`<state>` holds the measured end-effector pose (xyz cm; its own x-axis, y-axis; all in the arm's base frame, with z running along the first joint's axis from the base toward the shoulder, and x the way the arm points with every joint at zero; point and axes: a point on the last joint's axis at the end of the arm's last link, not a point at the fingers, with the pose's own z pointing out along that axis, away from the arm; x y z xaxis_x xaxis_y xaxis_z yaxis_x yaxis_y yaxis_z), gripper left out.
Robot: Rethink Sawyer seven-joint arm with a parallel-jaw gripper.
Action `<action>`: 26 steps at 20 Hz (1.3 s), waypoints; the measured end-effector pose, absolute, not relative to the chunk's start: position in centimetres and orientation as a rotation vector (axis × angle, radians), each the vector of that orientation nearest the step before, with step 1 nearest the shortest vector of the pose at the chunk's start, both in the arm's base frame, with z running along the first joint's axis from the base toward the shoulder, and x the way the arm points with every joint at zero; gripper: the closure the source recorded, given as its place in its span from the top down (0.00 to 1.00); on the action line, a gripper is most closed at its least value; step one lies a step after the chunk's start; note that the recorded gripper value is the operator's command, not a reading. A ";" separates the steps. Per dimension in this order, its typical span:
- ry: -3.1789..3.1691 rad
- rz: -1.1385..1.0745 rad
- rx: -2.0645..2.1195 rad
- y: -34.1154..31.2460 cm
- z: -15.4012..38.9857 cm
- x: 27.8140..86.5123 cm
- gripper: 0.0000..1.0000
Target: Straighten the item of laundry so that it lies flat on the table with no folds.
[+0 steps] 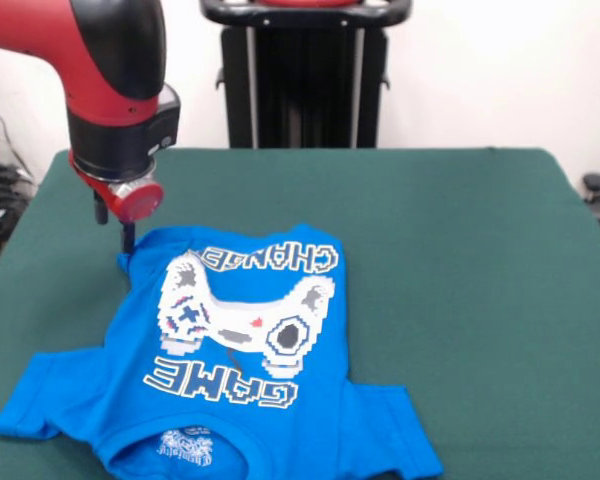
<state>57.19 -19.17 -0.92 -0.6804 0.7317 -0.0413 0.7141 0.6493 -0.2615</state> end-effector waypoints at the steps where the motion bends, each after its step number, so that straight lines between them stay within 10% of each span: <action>1: -2.785 0.395 -1.223 -19.1 -1.0 56.9 1.00; 26: -2.799 0.325 -1.230 -18.4 -3.9 55.2 1.00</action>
<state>55.23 -18.39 -3.93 -0.6778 0.7348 -0.0236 0.7207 0.6578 -0.2188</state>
